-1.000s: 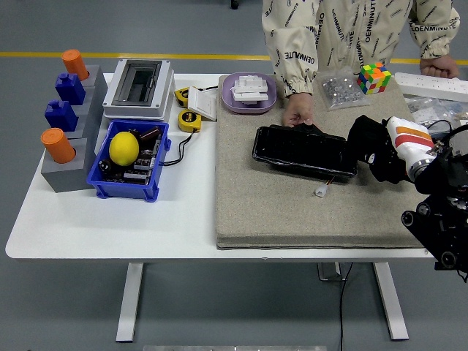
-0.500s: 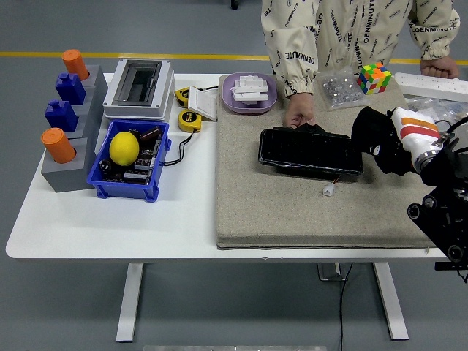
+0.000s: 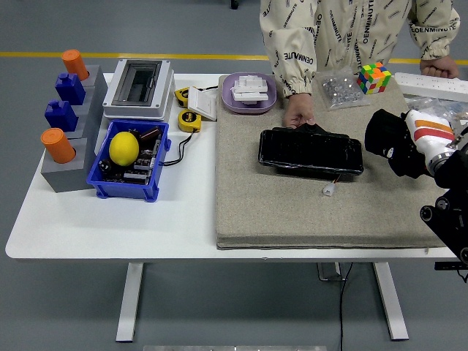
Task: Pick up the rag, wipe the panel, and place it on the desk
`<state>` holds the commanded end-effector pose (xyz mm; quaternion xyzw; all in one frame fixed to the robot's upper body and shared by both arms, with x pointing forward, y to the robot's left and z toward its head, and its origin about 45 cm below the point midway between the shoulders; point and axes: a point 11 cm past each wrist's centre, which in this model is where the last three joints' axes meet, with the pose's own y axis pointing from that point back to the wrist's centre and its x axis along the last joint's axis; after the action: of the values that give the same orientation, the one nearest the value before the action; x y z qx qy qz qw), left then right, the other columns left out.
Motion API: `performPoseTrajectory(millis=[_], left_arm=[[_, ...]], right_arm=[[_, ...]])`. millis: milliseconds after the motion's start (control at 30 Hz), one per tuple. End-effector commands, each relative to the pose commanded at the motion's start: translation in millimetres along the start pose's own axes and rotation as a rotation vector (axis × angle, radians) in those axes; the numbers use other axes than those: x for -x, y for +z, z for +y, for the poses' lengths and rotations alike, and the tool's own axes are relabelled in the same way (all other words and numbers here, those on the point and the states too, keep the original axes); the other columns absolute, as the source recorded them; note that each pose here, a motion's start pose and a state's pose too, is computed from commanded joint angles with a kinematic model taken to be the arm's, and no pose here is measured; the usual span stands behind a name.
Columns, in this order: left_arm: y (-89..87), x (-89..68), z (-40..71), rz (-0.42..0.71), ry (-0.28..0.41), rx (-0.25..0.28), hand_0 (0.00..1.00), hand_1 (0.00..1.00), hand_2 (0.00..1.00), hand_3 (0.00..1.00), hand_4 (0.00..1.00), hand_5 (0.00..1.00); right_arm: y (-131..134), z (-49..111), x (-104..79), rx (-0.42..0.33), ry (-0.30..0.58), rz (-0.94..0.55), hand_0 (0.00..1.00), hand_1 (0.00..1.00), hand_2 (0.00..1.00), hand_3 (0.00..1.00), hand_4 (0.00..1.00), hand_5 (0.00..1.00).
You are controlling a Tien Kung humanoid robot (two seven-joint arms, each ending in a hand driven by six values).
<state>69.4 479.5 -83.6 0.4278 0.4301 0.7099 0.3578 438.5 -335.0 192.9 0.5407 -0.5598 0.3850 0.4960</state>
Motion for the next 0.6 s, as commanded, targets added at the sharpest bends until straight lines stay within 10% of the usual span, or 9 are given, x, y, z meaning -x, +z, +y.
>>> performPoseTrajectory(millis=[600], left_arm=[[0.9,-2.8,0.1,0.014,0.005,0.002,0.612,0.640,0.654,0.562,0.627,0.436]], right_arm=[[6.5,0.5,-1.8,0.012,0.002,0.005,0.330,0.445,0.493,0.514,0.871,0.270]])
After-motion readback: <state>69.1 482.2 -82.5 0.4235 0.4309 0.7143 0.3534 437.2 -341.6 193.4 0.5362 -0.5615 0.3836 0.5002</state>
